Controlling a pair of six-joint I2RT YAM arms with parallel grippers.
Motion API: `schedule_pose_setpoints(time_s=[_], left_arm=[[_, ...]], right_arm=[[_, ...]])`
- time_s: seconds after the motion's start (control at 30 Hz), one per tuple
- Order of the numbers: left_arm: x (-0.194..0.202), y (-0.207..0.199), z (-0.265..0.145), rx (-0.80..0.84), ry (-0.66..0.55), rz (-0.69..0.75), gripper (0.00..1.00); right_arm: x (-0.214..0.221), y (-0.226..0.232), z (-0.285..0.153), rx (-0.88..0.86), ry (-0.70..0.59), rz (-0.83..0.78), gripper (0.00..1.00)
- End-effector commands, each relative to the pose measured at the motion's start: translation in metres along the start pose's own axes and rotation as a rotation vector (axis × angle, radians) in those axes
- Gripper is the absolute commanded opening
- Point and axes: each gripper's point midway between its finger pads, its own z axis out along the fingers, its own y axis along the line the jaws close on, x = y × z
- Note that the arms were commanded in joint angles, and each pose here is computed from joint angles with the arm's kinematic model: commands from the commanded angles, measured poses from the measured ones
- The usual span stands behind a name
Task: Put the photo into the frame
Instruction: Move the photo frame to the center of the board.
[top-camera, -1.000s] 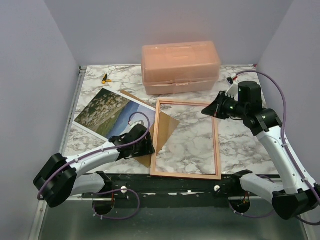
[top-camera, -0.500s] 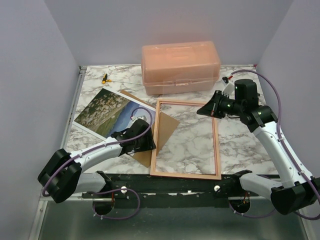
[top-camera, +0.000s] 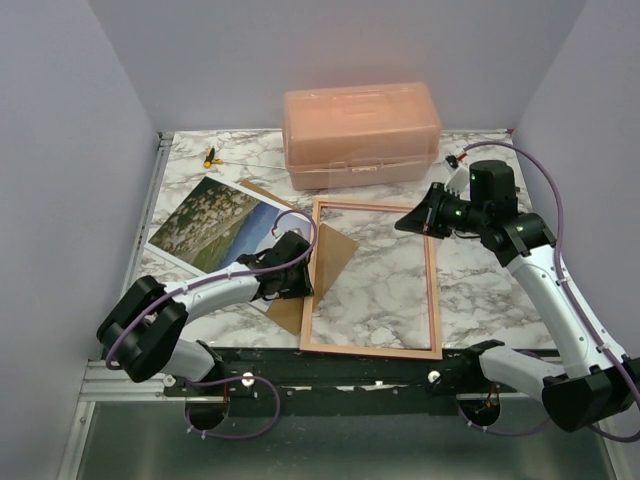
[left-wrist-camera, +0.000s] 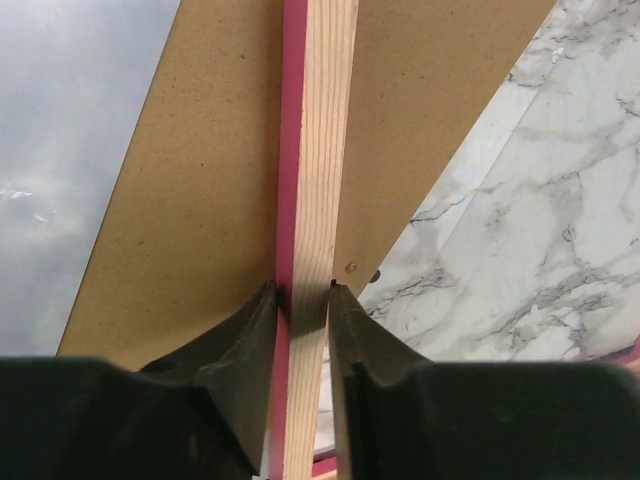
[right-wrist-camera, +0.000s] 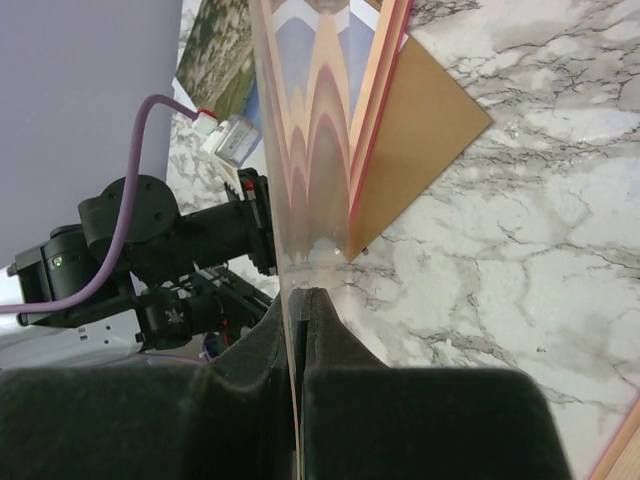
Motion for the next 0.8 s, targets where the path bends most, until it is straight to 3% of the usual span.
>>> schedule_pose_setpoints(time_s=[0.0,0.27,0.4,0.77], left_arm=[[-0.008,-0.013,-0.006,0.048,-0.028,-0.035,0.23],[-0.021,-0.012,-0.020,0.056,-0.120,-0.110,0.05],[-0.025,-0.006,-0.025,0.040,-0.159,-0.136,0.01],[-0.030,0.006,-0.025,-0.022,-0.186,-0.126,0.00]], right_arm=[[0.004,-0.002,-0.003,0.005,-0.009,-0.010,0.01],[0.008,-0.003,-0.001,-0.009,0.003,-0.007,0.01],[0.010,-0.004,0.001,-0.012,0.008,-0.001,0.00],[0.015,-0.006,0.004,-0.023,0.021,0.014,0.00]])
